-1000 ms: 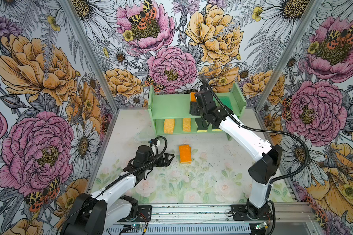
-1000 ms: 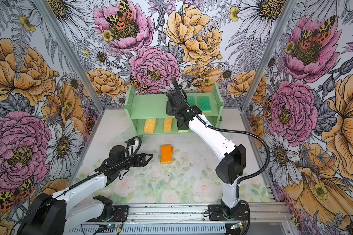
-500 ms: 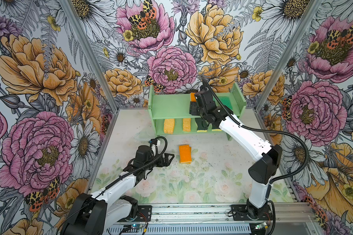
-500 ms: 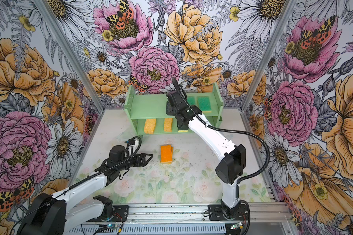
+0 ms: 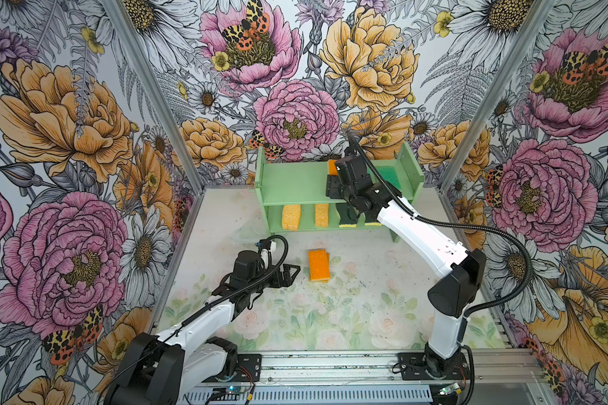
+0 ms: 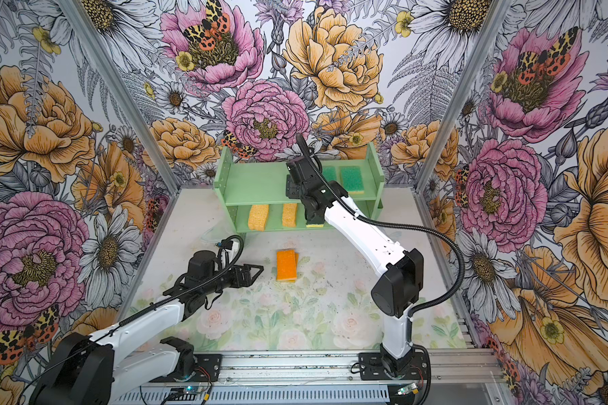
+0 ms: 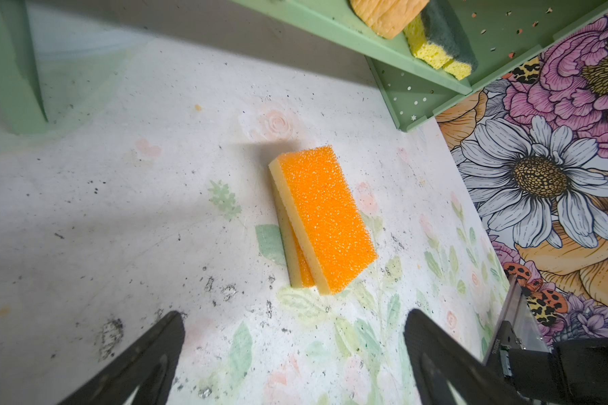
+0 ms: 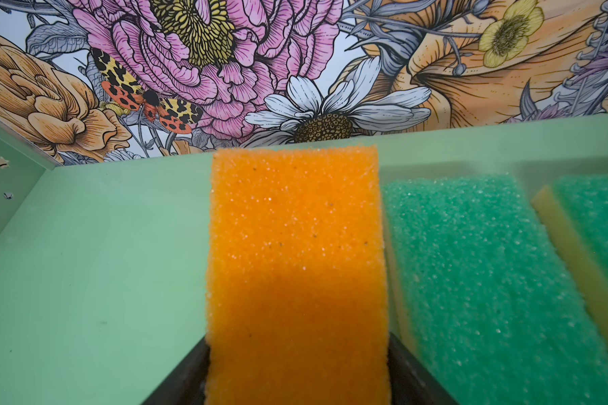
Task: Place and organize the cleaning sponges onto the shelf
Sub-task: 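Lower the orange sponge beside the green sponges and open the right gripper, then withdraw the right gripper while the left gripper moves over the orange sponge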
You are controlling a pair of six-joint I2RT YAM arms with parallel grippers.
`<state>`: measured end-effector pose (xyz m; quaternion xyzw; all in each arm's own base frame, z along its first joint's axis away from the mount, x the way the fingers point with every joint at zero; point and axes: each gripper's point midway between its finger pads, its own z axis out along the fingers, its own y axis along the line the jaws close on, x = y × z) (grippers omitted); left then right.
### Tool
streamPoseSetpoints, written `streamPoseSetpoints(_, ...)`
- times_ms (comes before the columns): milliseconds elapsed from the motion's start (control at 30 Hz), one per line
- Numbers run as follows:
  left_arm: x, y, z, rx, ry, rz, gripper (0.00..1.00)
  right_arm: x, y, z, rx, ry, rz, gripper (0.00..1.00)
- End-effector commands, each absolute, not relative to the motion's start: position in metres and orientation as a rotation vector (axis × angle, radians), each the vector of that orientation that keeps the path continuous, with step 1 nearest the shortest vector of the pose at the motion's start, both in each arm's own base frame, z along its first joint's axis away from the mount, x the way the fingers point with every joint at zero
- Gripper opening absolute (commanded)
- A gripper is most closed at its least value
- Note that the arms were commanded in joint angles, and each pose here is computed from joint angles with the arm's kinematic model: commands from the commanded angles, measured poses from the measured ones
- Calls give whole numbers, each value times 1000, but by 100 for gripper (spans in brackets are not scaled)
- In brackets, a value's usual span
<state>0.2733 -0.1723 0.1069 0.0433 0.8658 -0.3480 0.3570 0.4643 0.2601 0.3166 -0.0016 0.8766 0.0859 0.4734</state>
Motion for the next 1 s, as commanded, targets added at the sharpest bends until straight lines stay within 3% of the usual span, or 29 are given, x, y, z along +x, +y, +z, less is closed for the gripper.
streamPoseSetpoints(0, 278, -173, 119, 139, 2193, -902, 99, 469, 260, 317, 11, 2136, 191, 74)
streamPoseSetpoints(633, 279, -174, 119, 143, 2193, -903, 99, 468, 260, 325, 13, 2121, 204, 79)
streamPoseSetpoints(967, 278, -169, 117, 111, 2193, -887, 99, 445, 253, 373, -19, 2048, 285, 83)
